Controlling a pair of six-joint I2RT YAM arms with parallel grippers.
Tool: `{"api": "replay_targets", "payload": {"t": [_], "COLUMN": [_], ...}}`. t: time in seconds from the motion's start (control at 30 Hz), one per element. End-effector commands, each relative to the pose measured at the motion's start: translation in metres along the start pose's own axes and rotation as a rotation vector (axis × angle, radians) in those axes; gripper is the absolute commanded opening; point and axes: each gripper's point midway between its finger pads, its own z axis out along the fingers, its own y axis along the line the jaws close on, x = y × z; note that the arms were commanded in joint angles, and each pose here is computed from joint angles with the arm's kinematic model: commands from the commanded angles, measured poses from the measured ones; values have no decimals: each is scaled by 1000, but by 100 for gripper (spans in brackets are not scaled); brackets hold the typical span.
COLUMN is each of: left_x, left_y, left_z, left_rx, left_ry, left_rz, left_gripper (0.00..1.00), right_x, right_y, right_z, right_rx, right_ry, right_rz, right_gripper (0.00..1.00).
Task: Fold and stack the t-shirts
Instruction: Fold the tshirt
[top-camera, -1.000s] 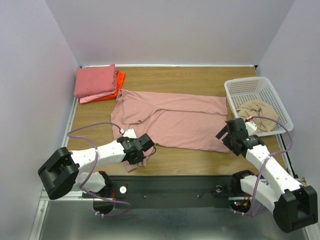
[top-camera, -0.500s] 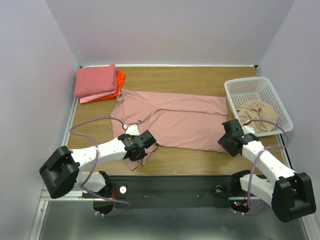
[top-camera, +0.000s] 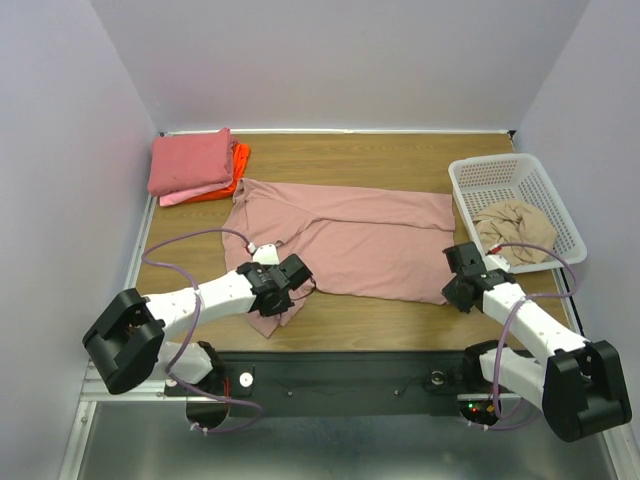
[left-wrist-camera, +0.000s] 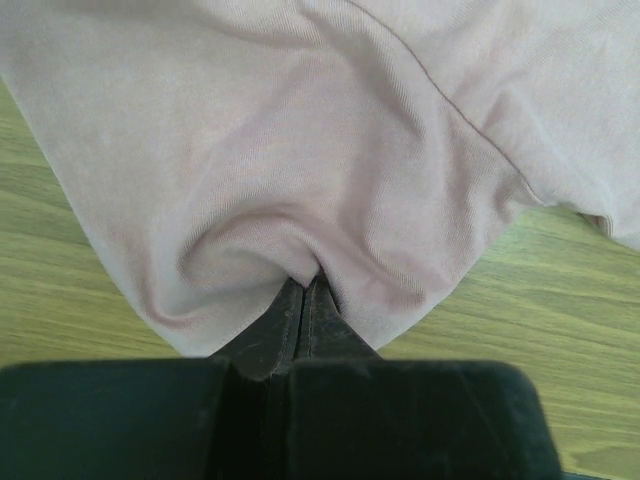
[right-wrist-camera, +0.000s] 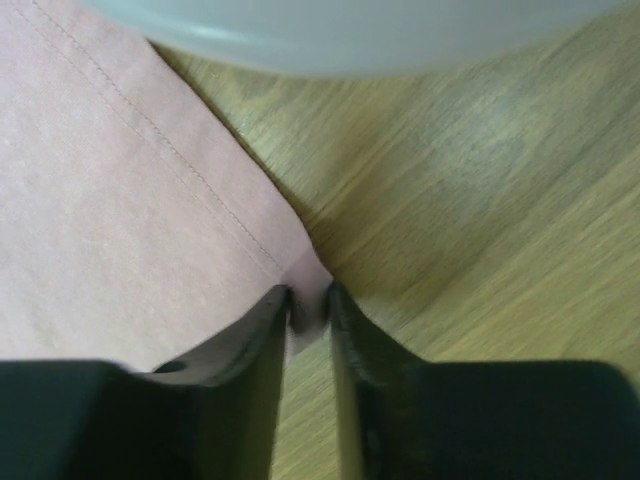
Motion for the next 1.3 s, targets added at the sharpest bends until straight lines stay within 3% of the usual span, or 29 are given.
{"api": "replay_targets", "payload": {"t": [0.0, 0.27, 0.67, 1.03, 1.27], "left_x": [-25, -68, -144, -232, -267], "left_y": [-6, -24, -37, -71, -67], "left_z": [-7, -18, -17, -18, 9], "left_rx": [5, 38, 16, 60, 2], "left_ry": [-69, -152, -250, -400, -393], "left_rz": [3, 21, 54, 191, 225], "left_gripper": [0, 0, 0, 0, 0], "right_x": [-8, -30, -84, -122, -144], "right_y": [10, 29, 67, 111, 133], "right_z": [1, -12, -27, -14, -4], "right_rx": [-28, -83, -77, -27, 12], "right_ry": [-25, -77, -206, -274, -316], "right_rz": [4, -22, -36, -78, -105], "right_gripper": [21, 1, 0, 0, 0]}}
